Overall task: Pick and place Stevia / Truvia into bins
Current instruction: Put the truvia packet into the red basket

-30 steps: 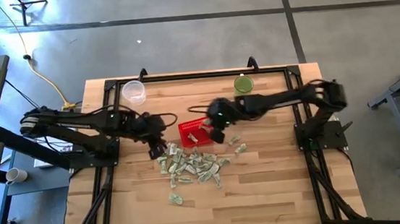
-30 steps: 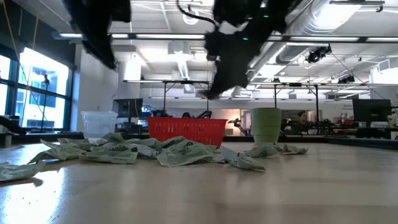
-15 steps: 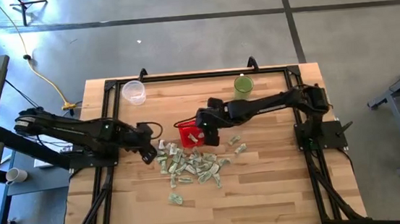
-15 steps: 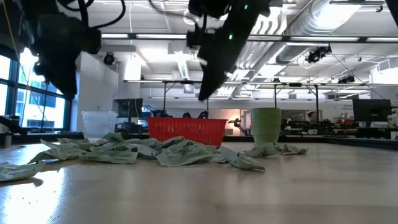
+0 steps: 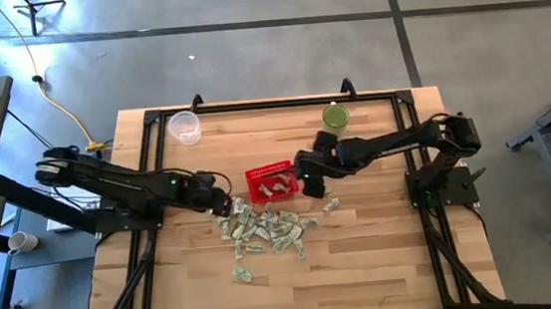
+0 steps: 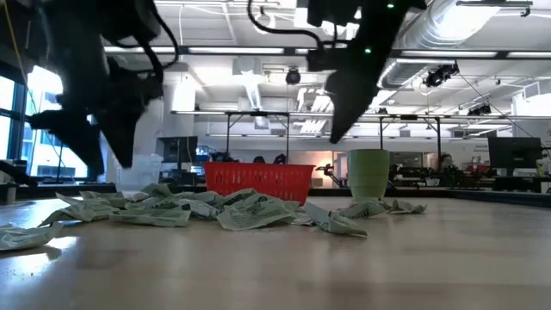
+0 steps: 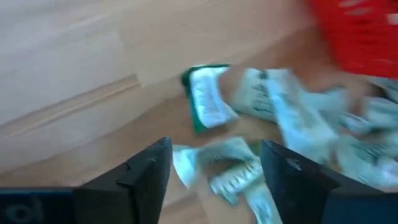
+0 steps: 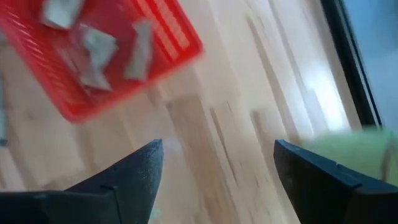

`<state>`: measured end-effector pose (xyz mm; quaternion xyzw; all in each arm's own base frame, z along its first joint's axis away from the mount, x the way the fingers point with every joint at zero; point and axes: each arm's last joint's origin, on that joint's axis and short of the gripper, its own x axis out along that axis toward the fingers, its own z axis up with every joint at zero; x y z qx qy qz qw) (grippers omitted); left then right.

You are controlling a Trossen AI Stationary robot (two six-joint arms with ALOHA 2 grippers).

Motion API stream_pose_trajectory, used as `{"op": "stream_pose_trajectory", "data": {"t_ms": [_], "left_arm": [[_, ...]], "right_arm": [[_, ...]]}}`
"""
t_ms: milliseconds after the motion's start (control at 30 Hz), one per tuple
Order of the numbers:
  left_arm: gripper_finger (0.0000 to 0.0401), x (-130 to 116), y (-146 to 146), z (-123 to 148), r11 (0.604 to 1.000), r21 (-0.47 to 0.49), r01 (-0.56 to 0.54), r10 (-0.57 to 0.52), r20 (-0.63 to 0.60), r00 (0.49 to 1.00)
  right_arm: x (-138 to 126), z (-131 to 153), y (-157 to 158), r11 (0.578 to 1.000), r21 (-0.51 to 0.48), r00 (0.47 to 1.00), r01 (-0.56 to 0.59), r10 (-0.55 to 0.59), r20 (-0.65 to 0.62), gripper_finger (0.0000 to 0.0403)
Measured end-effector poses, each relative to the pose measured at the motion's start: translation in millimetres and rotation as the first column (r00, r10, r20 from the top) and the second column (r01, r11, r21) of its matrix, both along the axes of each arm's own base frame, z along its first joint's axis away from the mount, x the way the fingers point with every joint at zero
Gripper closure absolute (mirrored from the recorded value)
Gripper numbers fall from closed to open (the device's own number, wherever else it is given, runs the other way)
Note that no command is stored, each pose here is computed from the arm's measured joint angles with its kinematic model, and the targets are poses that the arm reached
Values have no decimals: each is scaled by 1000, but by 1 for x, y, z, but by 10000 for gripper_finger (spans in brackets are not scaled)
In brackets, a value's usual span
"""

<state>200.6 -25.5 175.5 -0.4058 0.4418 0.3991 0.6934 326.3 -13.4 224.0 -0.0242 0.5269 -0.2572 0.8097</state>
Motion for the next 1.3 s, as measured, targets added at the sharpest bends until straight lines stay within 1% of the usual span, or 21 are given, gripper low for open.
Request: {"op": "stream_pose_trajectory", "data": {"t_ms": [100,167,300,400,500,633,733,800,867,933,1000,1133,1233,1300], "left_arm": [[103,8,5,-12,1000,9,-29,30,-38,999],[102,13,12,-19,999,20,-37,38,-53,998],[121,19,26,-27,998,32,-59,61,-76,995],[151,20,35,-30,998,42,-56,60,-99,993],[190,22,42,-32,999,43,-23,27,-104,994],[247,24,45,-32,999,-21,30,-32,-87,996],[282,23,43,-32,997,-62,46,-52,-102,993],[297,23,43,-32,995,-87,42,-50,-99,994],[304,22,43,-33,995,-97,28,-38,-102,994],[301,22,43,-33,995,-96,26,-35,-101,994],[286,23,43,-32,995,-92,29,-37,-94,995],[235,25,43,-31,993,-67,96,-102,-81,992],[192,27,43,-29,976,-42,213,-216,-90,972],[169,29,43,-26,944,-24,329,-330,-93,939]], "right_arm": [[-16,-5,4,998,17,998,55,-56,16,107],[-25,-8,7,996,34,996,82,-83,24,107],[-38,-8,13,990,58,989,128,-132,66,107],[-44,-8,18,987,70,985,146,-151,81,107],[-46,-7,21,987,48,984,152,-156,82,107],[-47,-6,26,989,32,986,141,-143,85,107],[-47,-6,28,987,28,983,156,-158,93,107],[-47,-6,29,986,21,980,168,-170,102,107],[-47,-6,29,984,20,978,176,-178,110,107],[-47,-6,29,984,19,978,177,-178,111,107],[-47,-6,29,984,17,977,178,-179,113,107],[-47,-6,29,984,14,977,179,-180,115,107],[-47,-6,29,984,12,978,176,-176,113,107],[-47,-6,29,984,11,978,176,-176,113,107]]}}
